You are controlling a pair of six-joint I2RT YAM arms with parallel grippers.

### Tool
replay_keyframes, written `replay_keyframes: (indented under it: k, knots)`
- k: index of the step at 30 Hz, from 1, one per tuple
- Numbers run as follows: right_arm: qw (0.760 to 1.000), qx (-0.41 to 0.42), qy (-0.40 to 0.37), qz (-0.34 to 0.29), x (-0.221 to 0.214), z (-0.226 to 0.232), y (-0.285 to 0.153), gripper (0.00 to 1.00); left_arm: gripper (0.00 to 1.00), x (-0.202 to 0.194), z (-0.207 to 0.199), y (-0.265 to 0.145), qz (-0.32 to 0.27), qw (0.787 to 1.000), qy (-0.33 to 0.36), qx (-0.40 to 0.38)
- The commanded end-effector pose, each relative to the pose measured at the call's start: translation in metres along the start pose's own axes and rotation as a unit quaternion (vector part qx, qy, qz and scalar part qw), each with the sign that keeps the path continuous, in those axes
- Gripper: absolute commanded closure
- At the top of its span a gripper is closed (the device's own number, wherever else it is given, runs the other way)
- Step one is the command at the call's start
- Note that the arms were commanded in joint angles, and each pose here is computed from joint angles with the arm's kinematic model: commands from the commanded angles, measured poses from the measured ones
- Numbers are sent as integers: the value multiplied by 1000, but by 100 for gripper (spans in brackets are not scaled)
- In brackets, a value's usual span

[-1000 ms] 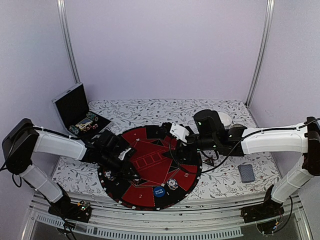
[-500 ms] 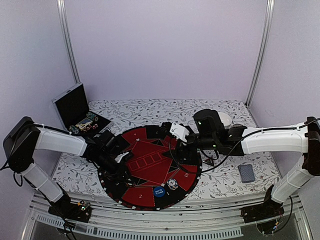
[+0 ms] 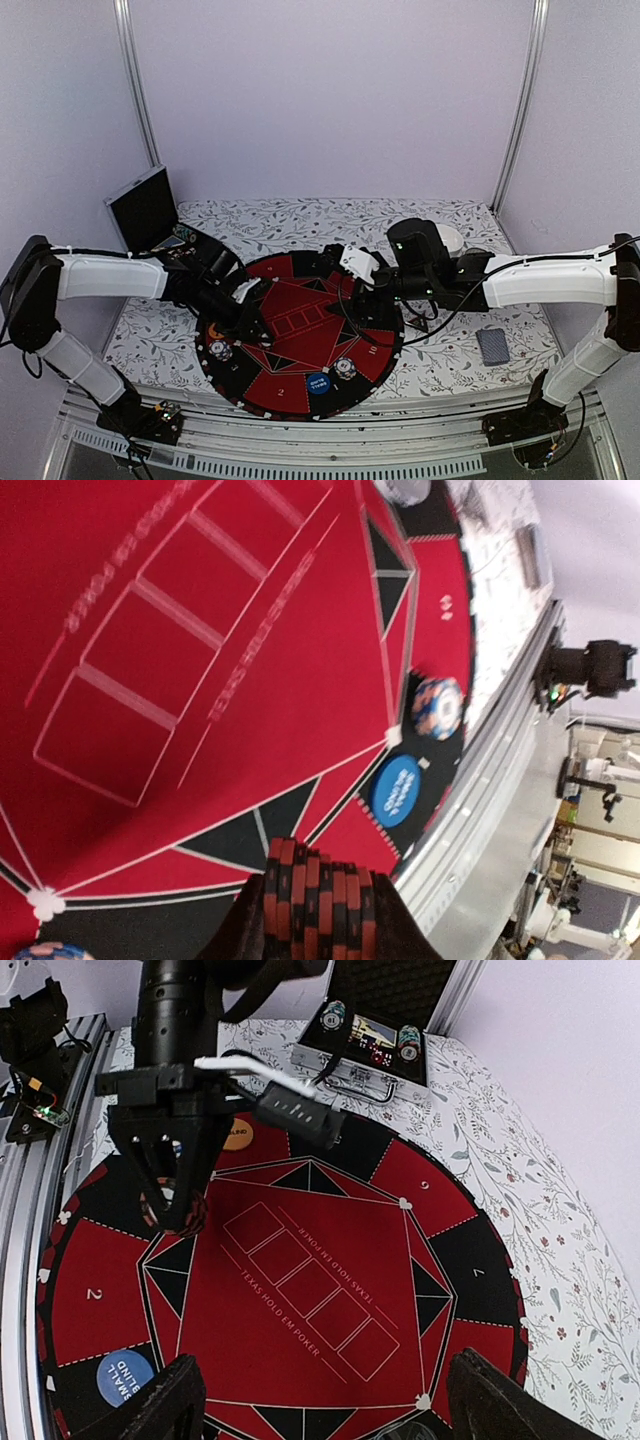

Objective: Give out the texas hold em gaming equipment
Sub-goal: Pass from the left arm to the right

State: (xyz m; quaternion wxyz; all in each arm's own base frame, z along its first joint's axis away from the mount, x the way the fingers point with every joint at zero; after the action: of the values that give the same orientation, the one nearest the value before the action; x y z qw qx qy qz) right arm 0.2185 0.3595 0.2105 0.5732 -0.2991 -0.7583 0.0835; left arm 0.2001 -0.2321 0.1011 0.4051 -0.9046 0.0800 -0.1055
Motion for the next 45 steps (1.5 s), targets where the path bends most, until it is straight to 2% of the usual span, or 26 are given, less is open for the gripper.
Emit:
replay_keyframes:
  k: [1,5,8,13,18,29,32,33,37,41,45]
  knots:
    - [999,-5,-8,-43,23,-2,-5,16,100,46,-48,-27,-98,992,-7,-83]
    - [994,-13,-53,-95,48,11,10,16,100,71,-75,-45,-160,981,-19,-110]
    - [995,-27,-20,-90,57,1,34,18,100,80,-85,-52,-184,976,-22,-111]
    - [995,-43,33,-88,53,-3,63,32,100,83,-94,-57,-208,969,-31,-129]
    - [991,-64,65,-99,52,-8,75,44,100,84,-98,-59,-213,968,-26,-128]
    - [991,-64,90,-74,31,-8,93,46,100,81,-100,-56,-203,970,-16,-133]
    - [990,-66,92,-78,32,-13,91,54,100,80,-100,-55,-202,970,-17,-133]
    - [989,-70,91,-90,42,-18,90,55,100,80,-100,-55,-202,970,-16,-133]
    - [991,-62,73,-99,49,-18,92,46,100,81,-100,-54,-201,970,-17,-133]
    - [991,-58,65,-101,51,-18,92,45,100,80,-99,-53,-199,971,-18,-132]
    - [992,-55,60,-100,50,-17,91,61,100,80,-99,-53,-199,971,-18,-131]
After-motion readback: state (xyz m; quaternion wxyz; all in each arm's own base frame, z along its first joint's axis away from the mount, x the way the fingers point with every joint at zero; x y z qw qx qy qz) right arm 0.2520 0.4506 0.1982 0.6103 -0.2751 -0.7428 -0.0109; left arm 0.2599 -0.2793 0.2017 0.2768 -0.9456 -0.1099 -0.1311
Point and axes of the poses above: each gripper's point midway between its finger pads, its own y axis out along the fingers, its own z axis along the line the jaws close on, x = y × z, the point moved 5 cm from there along -y, back along the fingers, and after that the axes turned 7 degrees about -y, right-handed, at the moved point
